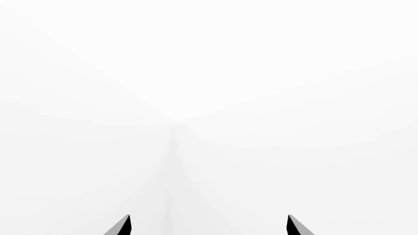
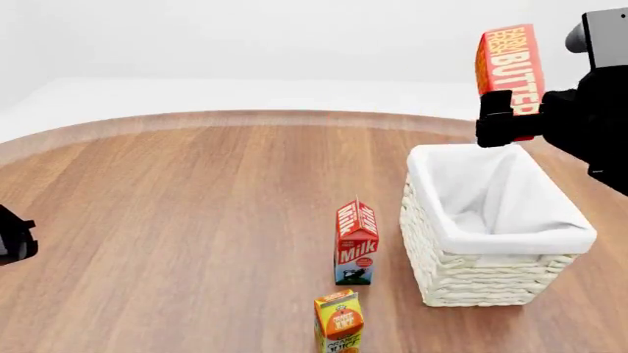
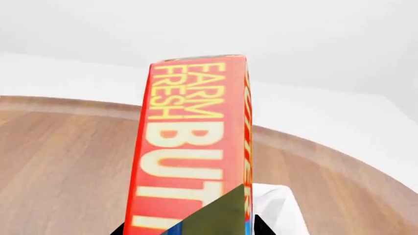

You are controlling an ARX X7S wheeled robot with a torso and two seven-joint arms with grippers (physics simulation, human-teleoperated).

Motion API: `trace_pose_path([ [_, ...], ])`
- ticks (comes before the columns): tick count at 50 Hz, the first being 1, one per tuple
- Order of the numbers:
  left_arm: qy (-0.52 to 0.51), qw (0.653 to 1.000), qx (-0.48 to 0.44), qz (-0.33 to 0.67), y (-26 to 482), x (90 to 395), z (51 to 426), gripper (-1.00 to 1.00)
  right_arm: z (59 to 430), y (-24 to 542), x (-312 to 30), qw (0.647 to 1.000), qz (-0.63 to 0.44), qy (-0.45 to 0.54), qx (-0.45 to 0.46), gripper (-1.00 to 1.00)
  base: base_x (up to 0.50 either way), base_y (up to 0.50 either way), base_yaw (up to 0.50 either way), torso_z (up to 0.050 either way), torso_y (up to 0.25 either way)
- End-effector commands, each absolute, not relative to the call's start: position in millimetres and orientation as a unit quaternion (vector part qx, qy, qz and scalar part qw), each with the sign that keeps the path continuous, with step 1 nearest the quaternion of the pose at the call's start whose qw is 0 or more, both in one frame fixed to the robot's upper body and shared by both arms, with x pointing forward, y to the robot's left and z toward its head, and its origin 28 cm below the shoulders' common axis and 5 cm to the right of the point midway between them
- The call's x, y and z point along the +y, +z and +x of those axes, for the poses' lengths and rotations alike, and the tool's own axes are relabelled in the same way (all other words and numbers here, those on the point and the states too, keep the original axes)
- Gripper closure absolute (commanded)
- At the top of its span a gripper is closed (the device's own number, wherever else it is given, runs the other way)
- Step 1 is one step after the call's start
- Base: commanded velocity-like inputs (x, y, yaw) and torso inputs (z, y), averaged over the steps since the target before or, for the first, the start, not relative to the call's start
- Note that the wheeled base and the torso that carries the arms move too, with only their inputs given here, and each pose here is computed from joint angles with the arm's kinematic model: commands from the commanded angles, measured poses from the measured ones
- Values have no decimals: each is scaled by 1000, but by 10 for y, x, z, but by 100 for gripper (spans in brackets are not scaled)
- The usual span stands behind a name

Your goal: Pick up the cream cheese box and the butter, and put them in the basket.

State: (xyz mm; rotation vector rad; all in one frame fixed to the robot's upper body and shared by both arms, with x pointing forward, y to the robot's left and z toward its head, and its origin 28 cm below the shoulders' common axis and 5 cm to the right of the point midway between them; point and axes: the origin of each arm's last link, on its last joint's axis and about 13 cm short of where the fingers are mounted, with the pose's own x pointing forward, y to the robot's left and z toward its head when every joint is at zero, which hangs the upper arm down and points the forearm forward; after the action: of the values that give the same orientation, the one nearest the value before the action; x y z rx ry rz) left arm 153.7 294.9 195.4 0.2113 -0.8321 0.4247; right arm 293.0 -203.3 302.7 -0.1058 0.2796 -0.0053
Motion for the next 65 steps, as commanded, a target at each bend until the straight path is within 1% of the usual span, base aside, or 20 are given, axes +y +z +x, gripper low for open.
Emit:
trace_pose_path([
  [1, 203, 885, -405, 109, 1961, 2957, 1523, -100, 3206, 3226, -2272, 986, -65, -44, 147, 100, 0, 0, 0, 0, 0],
  [3, 203, 885, -405, 109, 1961, 2956, 1524, -100, 3231, 3240, -2287, 984, -78, -46, 153, 100, 0, 0, 0, 0, 5],
  [4, 202, 885, -404, 109, 1963, 2955, 1526, -100, 3268, 3218, -2307, 980, -109, -35, 163, 100, 0, 0, 0, 0, 0],
  [7, 202, 885, -404, 108, 1966, 2955, 1526, -100, 3302, 3206, -2323, 980, -103, -37, 169, 100, 0, 0, 0, 0, 0],
  [10, 202, 886, -404, 107, 1970, 2955, 1526, -100, 3304, 3112, -2306, 975, -121, -28, 185, 100, 0, 0, 0, 3, 3],
  [25, 202, 886, -403, 107, 1959, 2956, 1531, -100, 3380, 2751, -2361, 966, -114, -35, 230, 100, 0, 0, 0, 0, 1],
  [40, 200, 886, -404, 108, 1959, 2946, 1528, -100, 3454, 2580, -2377, 965, -93, -41, 240, 100, 0, 0, 0, 1, 1],
  [65, 195, 888, -401, 109, 1935, 2931, 1540, -100, 3511, 2298, -2313, 960, -90, -28, 264, 100, 0, 0, 0, 0, 1],
])
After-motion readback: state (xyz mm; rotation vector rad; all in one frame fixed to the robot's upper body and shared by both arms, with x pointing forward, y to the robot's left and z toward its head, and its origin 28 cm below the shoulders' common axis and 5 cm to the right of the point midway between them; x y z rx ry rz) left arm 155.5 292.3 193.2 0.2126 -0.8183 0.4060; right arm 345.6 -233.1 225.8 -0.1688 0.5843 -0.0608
